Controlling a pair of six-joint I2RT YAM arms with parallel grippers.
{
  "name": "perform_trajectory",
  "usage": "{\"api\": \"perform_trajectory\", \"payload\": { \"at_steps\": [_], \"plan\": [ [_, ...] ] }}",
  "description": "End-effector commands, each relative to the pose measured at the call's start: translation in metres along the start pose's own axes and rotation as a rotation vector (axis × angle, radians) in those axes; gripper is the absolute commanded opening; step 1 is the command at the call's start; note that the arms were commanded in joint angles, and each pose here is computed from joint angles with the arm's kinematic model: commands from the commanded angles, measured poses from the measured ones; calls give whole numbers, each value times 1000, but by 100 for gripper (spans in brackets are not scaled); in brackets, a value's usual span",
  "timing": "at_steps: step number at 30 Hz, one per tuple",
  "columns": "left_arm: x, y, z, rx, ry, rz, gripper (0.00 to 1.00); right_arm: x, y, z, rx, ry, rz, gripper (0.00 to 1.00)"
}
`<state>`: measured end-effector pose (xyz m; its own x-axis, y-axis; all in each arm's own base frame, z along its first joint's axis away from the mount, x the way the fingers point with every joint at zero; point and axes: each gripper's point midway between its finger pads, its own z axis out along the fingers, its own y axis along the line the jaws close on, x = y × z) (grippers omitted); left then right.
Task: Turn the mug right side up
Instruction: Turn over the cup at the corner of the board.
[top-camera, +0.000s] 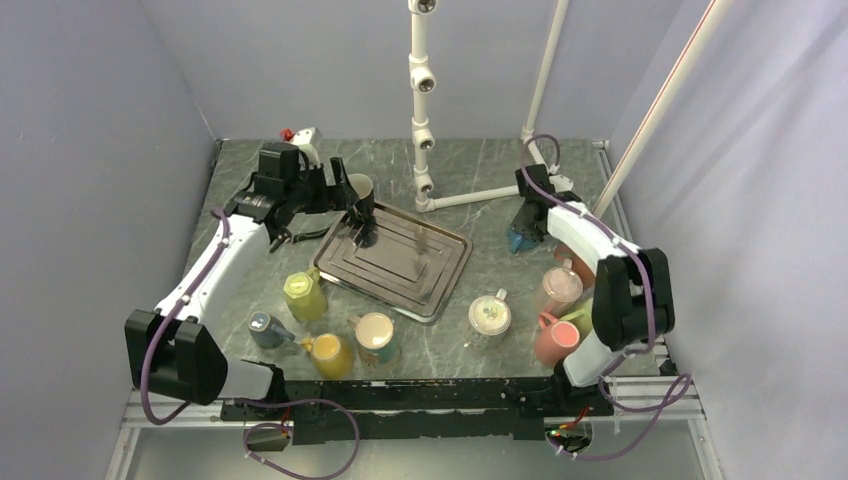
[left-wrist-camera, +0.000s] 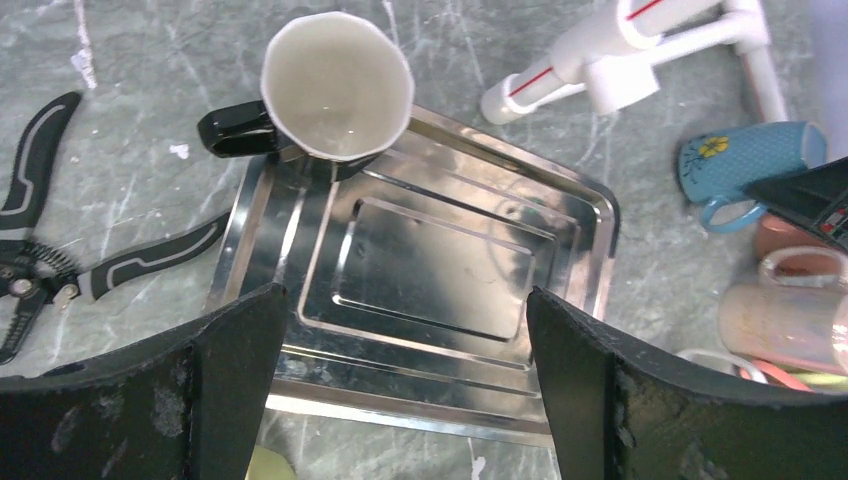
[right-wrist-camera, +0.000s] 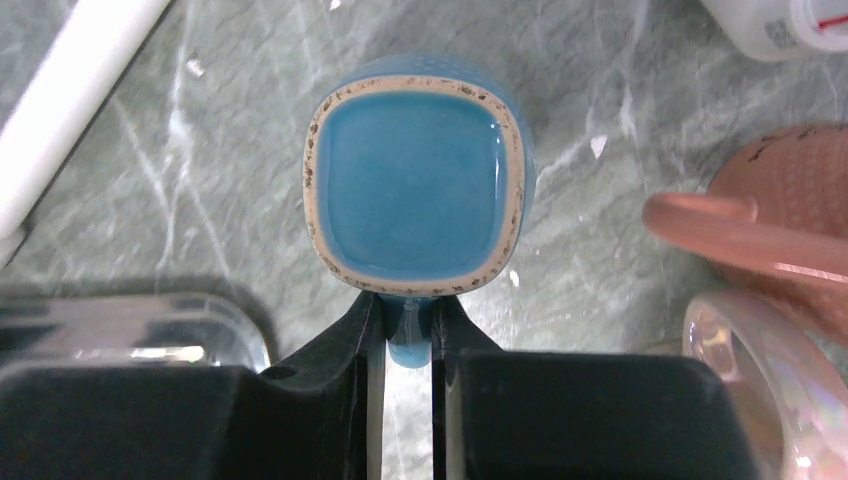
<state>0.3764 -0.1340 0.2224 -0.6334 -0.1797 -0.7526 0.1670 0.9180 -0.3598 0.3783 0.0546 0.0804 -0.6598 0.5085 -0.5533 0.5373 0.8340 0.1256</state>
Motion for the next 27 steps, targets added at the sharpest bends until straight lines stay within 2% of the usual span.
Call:
{"api": "perform_trajectory", "payload": {
  "at_steps": [1,7,11,17,27],
  "plan": [
    [-36,-36,-28,144,-111,7,94,-36,28,-55,-223,-116,99,0],
    [-30,-55,-22,262,-69,-17,94,-31,38,-103,-451,-139,271,0],
    [-29,-80,-23,410,-45,-66,94,-28,45,-136,-614,-146,342,0],
    [-18,-138,-14,771,26,-262,92,-45,47,-194,-857,-250,487,0],
    [-12,-238,-8,1092,160,-405,90,-66,61,-277,-1178,-289,549,0]
  ]
}}
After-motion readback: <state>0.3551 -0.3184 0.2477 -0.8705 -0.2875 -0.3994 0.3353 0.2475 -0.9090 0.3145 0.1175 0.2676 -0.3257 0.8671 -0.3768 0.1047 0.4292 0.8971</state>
